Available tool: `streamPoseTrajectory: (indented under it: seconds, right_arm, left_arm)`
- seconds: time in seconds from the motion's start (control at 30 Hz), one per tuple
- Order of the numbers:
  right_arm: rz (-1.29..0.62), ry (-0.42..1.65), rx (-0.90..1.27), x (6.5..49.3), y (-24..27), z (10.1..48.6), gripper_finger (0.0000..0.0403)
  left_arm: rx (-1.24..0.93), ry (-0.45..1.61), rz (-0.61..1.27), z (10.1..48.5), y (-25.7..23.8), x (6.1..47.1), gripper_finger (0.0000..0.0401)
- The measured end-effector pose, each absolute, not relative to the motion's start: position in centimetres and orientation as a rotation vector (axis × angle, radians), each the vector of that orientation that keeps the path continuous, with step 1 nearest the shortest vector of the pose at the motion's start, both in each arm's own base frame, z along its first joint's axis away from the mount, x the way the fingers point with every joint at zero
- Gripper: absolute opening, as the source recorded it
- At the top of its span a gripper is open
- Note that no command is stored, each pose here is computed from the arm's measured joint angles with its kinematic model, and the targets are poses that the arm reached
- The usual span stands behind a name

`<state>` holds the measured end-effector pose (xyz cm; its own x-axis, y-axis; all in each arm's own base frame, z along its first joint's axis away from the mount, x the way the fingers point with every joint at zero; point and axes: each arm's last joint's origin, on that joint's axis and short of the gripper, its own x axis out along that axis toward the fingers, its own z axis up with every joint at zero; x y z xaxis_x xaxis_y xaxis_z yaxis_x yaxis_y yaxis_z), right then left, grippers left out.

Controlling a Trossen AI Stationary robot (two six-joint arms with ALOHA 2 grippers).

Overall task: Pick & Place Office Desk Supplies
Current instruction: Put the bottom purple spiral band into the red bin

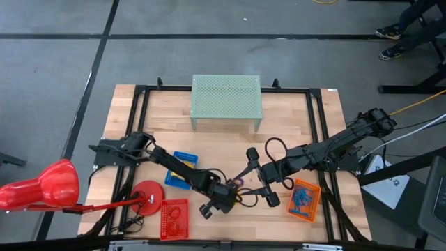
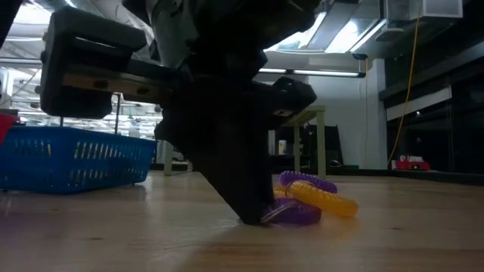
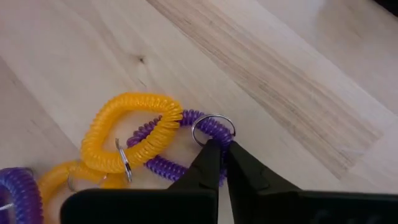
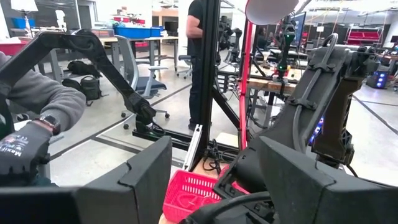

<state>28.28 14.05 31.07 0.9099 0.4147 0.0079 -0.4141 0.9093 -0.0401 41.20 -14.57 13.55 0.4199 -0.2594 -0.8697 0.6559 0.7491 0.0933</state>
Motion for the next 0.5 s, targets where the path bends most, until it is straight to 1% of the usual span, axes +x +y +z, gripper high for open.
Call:
streamPoseTrajectory:
  seconds: [0.1, 0.23, 0.37, 0.5]
  right_arm:
    - [0.427, -0.018, -0.037, 28.3, 14.0, 31.1, 0.0236]
    - [0.428, -0.018, -0.034, 28.3, 14.0, 31.1, 0.0236]
    - [0.431, -0.018, -0.034, 28.3, 14.1, 31.1, 0.0236]
    - [0.431, -0.019, -0.037, 28.3, 14.1, 31.1, 0.0236]
  left_arm:
    - [0.402, 0.989, -0.658, 14.5, -14.6, 40.7, 0.0008]
    - [0.316, 1.13, -0.722, 16.5, -14.2, 38.4, 0.001]
    - [0.29, 1.244, -0.675, 19.5, -13.6, 36.1, 0.0009]
    - [0.283, 1.207, -0.612, 22.8, -13.8, 34.5, 0.0009]
